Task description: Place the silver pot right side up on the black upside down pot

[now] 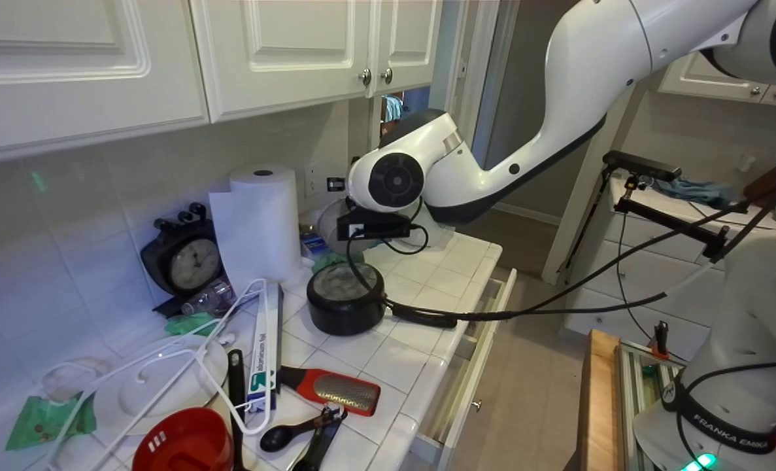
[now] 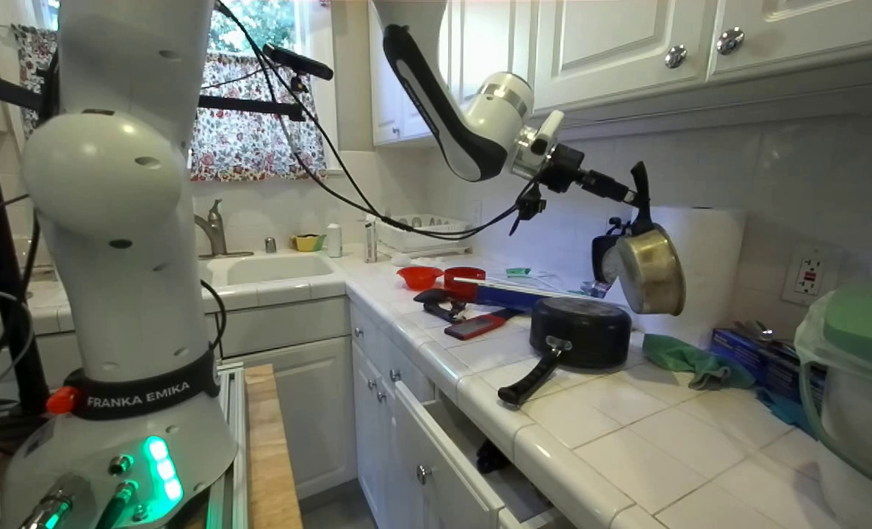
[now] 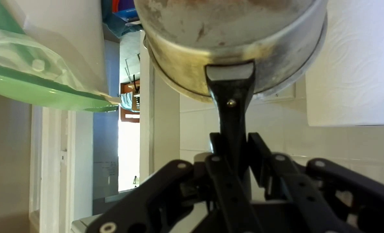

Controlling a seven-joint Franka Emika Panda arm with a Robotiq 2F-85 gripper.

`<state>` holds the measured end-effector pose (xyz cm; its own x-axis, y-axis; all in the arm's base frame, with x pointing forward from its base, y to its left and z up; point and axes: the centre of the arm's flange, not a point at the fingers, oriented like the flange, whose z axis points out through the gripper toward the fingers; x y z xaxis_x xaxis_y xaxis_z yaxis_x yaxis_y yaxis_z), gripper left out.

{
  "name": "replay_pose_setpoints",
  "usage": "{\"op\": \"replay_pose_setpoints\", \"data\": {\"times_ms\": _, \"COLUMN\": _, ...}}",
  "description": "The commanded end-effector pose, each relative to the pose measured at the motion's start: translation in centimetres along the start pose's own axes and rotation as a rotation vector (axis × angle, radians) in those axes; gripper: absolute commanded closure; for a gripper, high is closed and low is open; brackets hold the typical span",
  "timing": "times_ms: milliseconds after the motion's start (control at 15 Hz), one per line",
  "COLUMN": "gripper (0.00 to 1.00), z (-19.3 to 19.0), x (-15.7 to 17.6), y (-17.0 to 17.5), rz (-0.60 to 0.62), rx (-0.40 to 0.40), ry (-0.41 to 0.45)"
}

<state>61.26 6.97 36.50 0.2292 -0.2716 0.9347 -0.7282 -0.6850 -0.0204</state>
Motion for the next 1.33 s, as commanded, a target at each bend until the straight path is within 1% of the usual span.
{"op": "replay_pose_setpoints", "data": {"times_ms": 0, "gripper": 0.90, "z": -2.1, "x": -1.1, "y": 0.7, "rz": 0.026, "rx": 0.013, "ry": 0.024}}
{"op": "replay_pose_setpoints", "data": {"times_ms": 133, "gripper": 0.90, "z": -2.8, "x": -1.9, "y": 0.4, "rz": 0.029, "rx": 0.025, "ry": 0.036}}
{"op": "replay_pose_setpoints", "data": {"times_ms": 533, "gripper": 0.90, "z": -4.1, "x": -3.8, "y": -0.2, "rz": 0.037, "rx": 0.061, "ry": 0.151}}
{"op": "replay_pose_setpoints", "data": {"times_ms": 733, "gripper": 0.90, "z": -4.2, "x": -4.8, "y": -0.1, "rz": 0.045, "rx": 0.064, "ry": 0.206}}
{"op": "replay_pose_setpoints", "data": {"times_ms": 1067, "gripper": 0.90, "z": -4.7, "x": -6.6, "y": 0.2, "rz": 0.034, "rx": 0.055, "ry": 0.247}}
{"op": "replay_pose_setpoints", "data": {"times_ms": 1267, "gripper": 0.90, "z": -5.1, "x": -7.8, "y": 0.1, "rz": 0.018, "rx": 0.065, "ry": 0.279}}
